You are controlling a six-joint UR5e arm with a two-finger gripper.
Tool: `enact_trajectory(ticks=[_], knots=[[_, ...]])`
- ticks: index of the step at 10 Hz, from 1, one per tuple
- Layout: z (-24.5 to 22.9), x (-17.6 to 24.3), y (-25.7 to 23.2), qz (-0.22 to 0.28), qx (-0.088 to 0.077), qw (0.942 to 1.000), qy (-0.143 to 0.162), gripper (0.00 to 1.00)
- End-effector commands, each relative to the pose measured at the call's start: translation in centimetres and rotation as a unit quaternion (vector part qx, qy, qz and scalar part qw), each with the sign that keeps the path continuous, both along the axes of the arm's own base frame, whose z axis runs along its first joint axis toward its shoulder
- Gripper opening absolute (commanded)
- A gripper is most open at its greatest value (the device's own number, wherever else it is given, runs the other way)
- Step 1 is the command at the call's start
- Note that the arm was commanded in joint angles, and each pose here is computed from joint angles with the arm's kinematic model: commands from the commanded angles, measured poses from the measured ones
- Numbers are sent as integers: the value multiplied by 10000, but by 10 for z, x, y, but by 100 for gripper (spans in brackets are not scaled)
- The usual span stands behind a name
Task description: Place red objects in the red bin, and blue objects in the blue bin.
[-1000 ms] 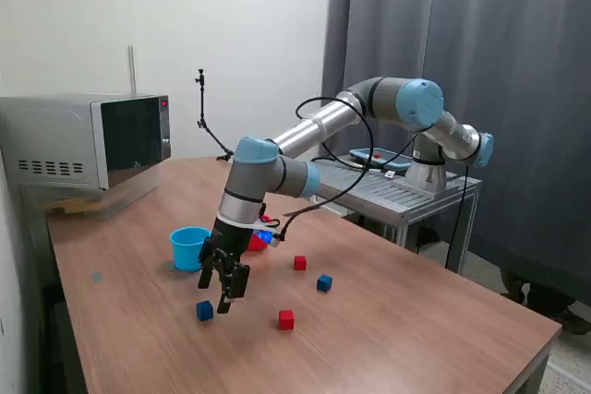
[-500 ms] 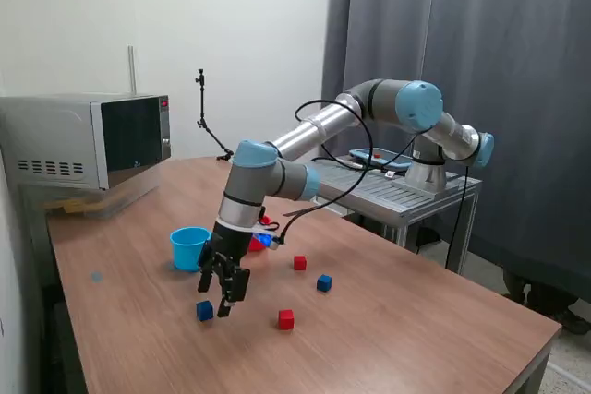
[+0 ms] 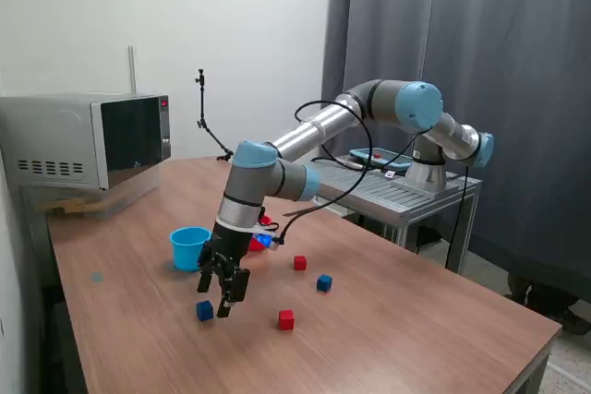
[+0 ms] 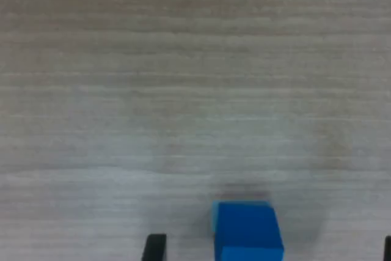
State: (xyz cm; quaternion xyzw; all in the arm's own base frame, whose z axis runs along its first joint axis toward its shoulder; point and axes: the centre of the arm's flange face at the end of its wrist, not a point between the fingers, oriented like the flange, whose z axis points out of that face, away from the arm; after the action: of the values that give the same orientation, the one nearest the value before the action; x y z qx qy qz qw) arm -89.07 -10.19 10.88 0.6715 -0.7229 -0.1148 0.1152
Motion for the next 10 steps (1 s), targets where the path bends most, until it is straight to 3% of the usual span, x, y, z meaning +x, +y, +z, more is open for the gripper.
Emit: enact_trajectory(ticks=[1, 10], knots=[[-5, 1, 0, -7, -3, 10000, -31, 100], [-6, -1, 0, -29, -10, 10000, -15, 100]])
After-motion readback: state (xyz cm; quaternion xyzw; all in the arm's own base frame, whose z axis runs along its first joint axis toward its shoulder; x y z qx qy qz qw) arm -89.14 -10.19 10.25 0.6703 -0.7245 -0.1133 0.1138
